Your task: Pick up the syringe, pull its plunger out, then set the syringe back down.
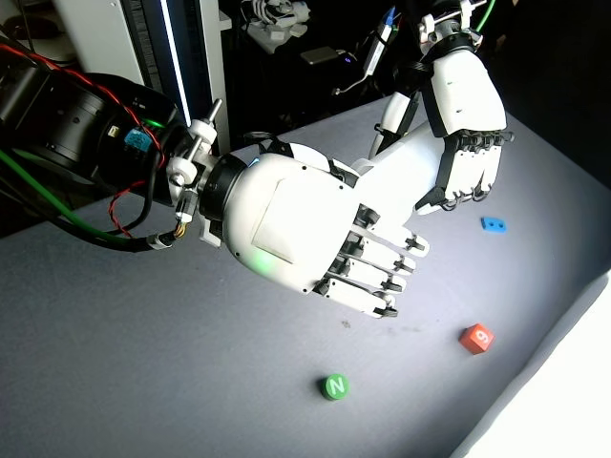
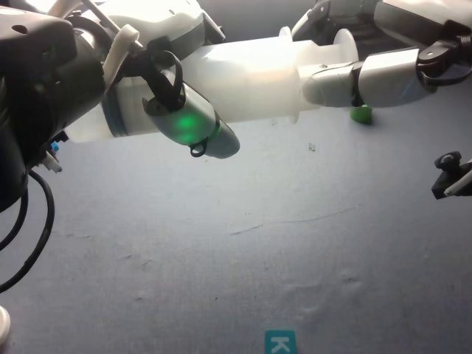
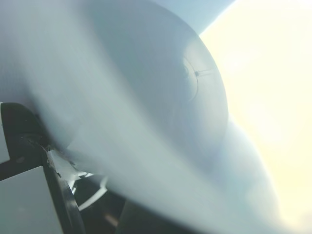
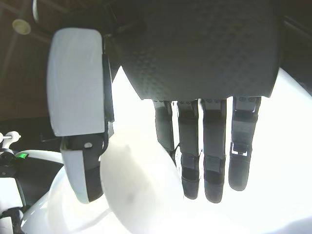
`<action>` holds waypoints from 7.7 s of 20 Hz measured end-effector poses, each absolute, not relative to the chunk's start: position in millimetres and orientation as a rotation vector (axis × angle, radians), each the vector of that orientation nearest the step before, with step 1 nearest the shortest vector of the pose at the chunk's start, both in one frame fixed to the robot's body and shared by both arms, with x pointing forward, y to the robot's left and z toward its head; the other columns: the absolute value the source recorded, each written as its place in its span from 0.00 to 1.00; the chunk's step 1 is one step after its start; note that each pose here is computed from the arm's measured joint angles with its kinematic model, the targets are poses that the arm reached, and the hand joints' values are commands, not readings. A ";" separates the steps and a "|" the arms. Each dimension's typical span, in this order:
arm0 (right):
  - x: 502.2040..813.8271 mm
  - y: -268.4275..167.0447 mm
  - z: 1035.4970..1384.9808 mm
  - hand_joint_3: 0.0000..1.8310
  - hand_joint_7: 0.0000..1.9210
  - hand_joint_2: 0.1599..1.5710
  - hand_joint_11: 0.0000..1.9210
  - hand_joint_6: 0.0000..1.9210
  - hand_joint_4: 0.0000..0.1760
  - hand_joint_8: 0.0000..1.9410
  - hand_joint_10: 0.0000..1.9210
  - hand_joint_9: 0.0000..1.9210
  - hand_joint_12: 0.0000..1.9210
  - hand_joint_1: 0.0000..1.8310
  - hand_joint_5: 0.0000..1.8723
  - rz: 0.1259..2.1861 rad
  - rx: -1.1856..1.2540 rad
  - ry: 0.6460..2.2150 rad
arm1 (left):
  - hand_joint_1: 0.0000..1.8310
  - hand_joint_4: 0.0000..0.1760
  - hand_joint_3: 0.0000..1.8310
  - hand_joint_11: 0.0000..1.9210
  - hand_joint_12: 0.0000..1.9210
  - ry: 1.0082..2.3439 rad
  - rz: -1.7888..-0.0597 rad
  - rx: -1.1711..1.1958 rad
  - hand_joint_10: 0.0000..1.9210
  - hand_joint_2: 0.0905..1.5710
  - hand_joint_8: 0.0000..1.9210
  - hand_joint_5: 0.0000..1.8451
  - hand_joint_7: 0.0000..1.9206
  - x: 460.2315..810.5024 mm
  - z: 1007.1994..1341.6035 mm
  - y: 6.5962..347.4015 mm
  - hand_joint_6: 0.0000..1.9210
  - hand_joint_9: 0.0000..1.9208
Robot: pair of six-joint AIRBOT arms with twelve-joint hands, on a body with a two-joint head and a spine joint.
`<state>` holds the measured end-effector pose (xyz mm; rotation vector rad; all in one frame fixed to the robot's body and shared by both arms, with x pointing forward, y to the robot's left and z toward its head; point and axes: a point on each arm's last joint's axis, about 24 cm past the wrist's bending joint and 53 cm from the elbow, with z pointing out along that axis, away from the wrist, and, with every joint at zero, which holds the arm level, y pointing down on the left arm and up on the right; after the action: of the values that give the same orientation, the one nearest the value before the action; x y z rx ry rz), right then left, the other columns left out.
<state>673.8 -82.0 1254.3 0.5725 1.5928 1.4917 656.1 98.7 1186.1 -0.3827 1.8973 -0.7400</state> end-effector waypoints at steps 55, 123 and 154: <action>672.0 -196.9 1270.6 0.00 0.37 0.81 0.20 0.80 0.00 0.77 0.72 0.27 0.83 0.61 0.30 1.293 0.669 1.599 | 0.74 0.00 0.00 0.26 0.71 1.882 -0.784 -0.366 0.77 0.73 0.62 0.44 0.47 651.6 1197.1 86.7 0.52 0.39; 648.7 -172.7 1267.4 0.00 0.00 0.42 0.00 0.00 0.00 0.00 0.00 0.02 0.17 0.15 0.00 1.223 0.370 1.639 | 0.74 0.00 0.00 0.28 0.73 2.008 -0.706 -0.364 0.77 0.74 0.63 0.44 0.48 625.5 1046.1 115.6 0.52 0.39; 644.5 -166.4 1268.0 0.00 0.02 0.42 0.00 0.00 0.00 0.00 0.00 0.03 0.20 0.15 0.00 1.231 0.348 1.641 | 0.24 0.00 0.01 0.06 0.03 1.980 -0.736 -0.319 0.00 0.38 0.00 0.00 0.02 624.9 1052.9 107.1 0.00 0.03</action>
<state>644.5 -166.4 1268.0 0.3476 1.6408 1.2305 624.9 107.1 1052.9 -0.3192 1.9803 -0.7361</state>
